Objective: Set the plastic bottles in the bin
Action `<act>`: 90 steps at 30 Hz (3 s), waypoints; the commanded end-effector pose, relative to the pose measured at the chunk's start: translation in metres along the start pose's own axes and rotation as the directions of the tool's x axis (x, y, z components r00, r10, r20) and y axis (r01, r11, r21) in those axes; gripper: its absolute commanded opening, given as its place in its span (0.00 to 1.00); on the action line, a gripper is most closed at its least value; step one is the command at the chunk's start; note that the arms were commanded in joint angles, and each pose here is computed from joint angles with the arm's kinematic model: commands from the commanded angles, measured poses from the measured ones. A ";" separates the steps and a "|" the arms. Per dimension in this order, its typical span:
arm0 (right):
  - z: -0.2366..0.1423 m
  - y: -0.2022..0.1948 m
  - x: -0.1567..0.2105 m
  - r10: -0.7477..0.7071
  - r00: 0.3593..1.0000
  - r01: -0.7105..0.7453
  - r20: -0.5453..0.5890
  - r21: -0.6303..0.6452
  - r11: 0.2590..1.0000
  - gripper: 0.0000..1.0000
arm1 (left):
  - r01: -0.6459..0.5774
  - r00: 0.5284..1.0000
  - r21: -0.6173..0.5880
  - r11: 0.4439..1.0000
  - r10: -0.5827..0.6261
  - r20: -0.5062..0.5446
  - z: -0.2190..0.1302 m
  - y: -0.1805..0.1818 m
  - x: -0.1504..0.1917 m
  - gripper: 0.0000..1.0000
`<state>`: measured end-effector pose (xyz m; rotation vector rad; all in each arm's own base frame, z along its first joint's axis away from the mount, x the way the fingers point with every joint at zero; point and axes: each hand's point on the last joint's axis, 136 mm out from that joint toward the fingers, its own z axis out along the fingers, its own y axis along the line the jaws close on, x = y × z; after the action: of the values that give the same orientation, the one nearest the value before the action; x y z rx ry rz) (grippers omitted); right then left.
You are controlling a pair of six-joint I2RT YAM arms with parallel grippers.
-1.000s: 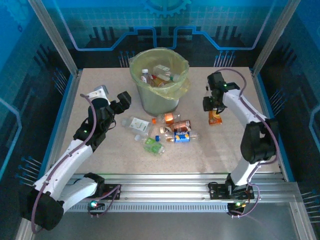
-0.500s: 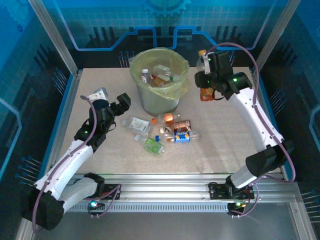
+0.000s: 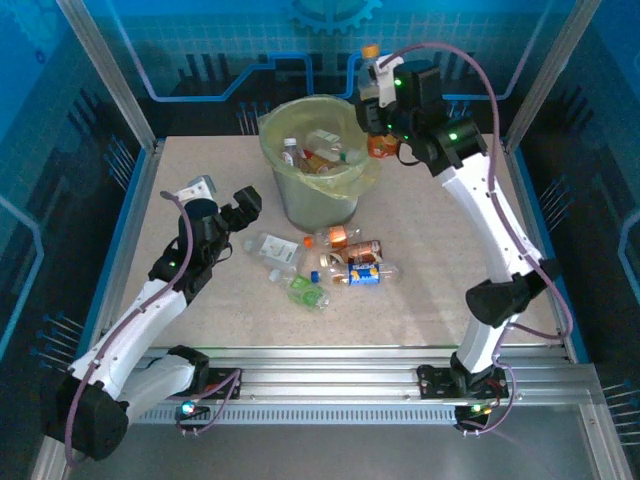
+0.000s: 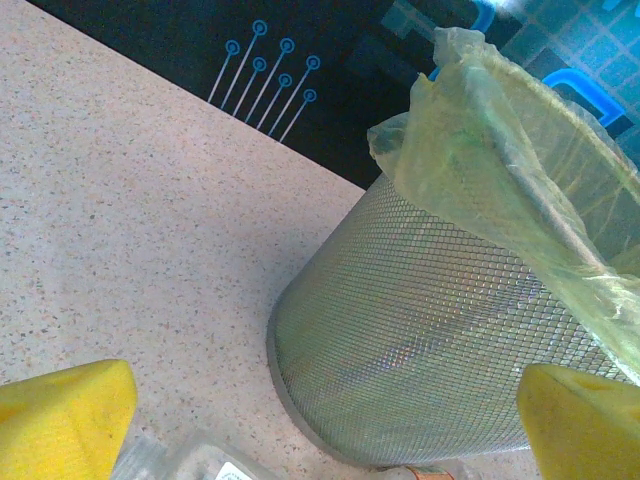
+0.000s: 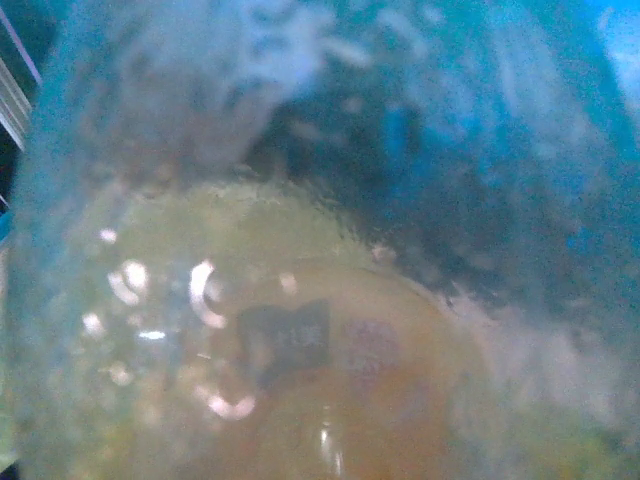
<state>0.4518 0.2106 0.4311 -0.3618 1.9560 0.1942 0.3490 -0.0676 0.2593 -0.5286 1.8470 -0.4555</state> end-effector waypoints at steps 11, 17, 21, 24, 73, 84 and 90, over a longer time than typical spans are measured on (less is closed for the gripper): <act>0.049 0.057 -0.024 -0.012 0.997 0.023 0.075 -0.137 0.990 0.41 | 0.053 0.998 0.047 0.998 -0.051 -0.033 0.001 -0.004 0.008 0.99; 0.081 0.074 -0.010 -0.012 0.999 0.019 0.042 -0.170 0.985 0.41 | 0.055 0.998 0.056 0.997 -0.053 -0.040 0.001 -0.006 0.009 0.99; 0.103 0.082 0.004 -0.013 1.000 0.014 0.009 -0.188 0.982 0.42 | 0.055 0.998 0.058 0.997 -0.053 -0.040 0.002 -0.006 0.009 0.99; 0.116 0.086 0.017 -0.010 1.000 0.006 -0.024 -0.196 0.981 0.43 | 0.055 0.998 0.057 0.997 -0.053 -0.039 0.002 -0.006 0.009 0.99; 0.115 0.118 0.069 0.092 0.969 -0.162 -0.230 -0.305 0.938 0.80 | 0.043 0.997 0.043 0.998 -0.041 -0.059 0.006 -0.006 0.012 0.99; 0.056 0.092 0.040 0.088 0.983 -0.127 -0.163 -0.244 0.962 1.00 | 0.062 0.985 -0.048 0.997 -0.069 -0.161 0.011 0.013 0.038 0.99; 0.025 0.067 0.054 0.099 0.980 -0.125 -0.173 -0.148 0.981 1.00 | 0.141 0.959 -0.147 0.979 -0.172 -0.227 0.013 0.036 0.068 0.99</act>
<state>0.4430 0.2855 0.3687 -0.4089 2.1268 0.4695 0.3440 -0.0784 0.2050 -0.6394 2.0298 -0.5071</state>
